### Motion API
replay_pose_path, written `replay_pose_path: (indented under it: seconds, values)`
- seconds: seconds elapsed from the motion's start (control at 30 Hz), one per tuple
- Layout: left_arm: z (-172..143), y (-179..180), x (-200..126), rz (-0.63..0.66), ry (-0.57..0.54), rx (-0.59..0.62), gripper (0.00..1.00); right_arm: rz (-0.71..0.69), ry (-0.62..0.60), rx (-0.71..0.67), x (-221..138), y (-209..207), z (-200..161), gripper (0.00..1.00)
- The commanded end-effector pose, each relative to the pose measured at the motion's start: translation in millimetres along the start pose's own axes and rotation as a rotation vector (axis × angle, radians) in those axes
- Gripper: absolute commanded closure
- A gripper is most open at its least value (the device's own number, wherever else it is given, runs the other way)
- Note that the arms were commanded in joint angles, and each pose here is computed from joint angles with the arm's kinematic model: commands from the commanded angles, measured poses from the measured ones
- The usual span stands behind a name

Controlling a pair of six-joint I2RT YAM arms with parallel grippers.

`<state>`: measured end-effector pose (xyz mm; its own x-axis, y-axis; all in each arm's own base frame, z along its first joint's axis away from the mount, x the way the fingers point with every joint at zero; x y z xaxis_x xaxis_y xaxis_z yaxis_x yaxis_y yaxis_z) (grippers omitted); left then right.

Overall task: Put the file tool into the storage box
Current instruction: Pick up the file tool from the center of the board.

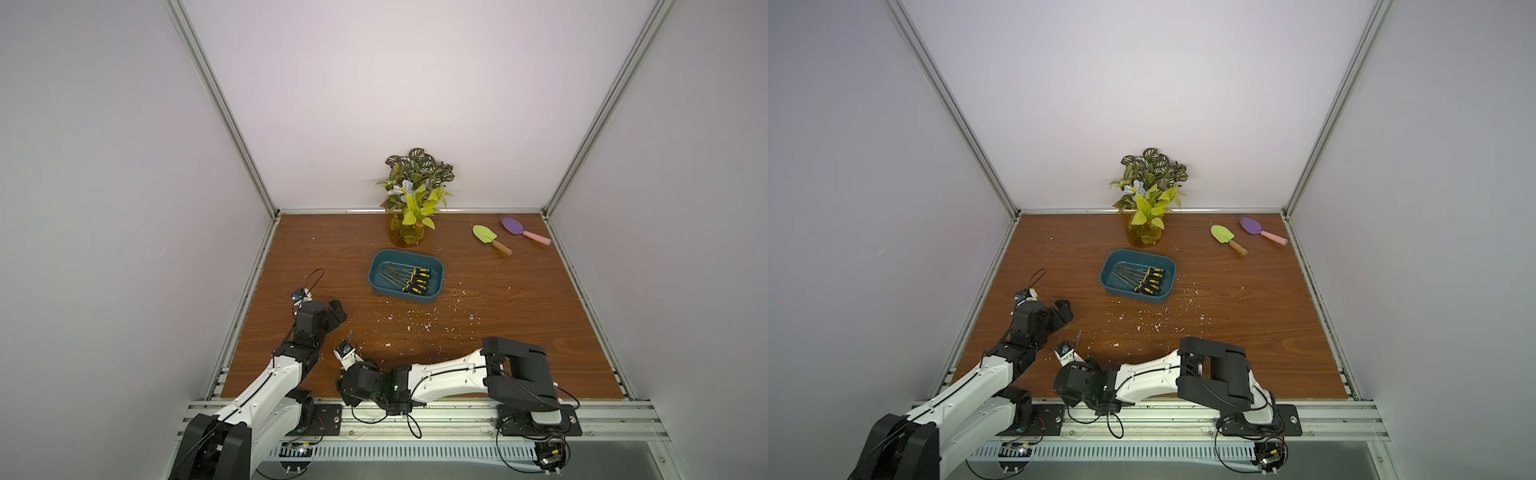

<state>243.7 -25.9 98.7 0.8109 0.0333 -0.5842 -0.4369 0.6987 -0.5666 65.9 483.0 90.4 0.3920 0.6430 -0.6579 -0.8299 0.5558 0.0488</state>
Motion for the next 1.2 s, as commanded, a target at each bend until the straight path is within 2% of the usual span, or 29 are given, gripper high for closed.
replay_pose_path:
  seconds: [0.0, 0.17, 0.47, 0.7, 0.9, 1.17]
  values:
    - [12, -11, -1, -0.033, -0.029, 0.002, 0.0, -0.046, -0.021, 0.04, 7, 3, 12, 0.3]
    - [11, -10, -2, -0.033, -0.021, 0.01, 0.0, -0.133, 0.026, 0.023, 14, -3, 5, 0.3]
    - [7, -12, 0, -0.046, 0.002, 0.024, 0.0, -0.26, 0.059, 0.025, 3, -28, -14, 0.33]
    - [5, -10, 1, -0.043, 0.006, 0.027, 0.0, -0.258, 0.063, -0.002, 4, -28, -17, 0.39]
    - [4, -8, 1, -0.042, 0.004, 0.027, 0.0, -0.249, 0.06, -0.084, 14, -21, -25, 0.45]
    - [6, -9, 1, -0.038, -0.001, 0.035, 0.0, -0.255, 0.048, -0.17, 5, -27, -28, 0.46]
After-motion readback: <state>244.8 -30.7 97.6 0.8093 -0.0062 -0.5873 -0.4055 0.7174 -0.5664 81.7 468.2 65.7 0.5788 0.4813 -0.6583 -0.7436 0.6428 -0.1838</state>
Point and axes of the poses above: each gripper's point midway between its finger pads, its own x axis out along the fingers, its own y axis along the line the jaws close on, z = x × y, the point moved 5 cm from there along -x, back along the fingers, and after that the axes turned 14 degrees about -x, right-handed, at the moved point
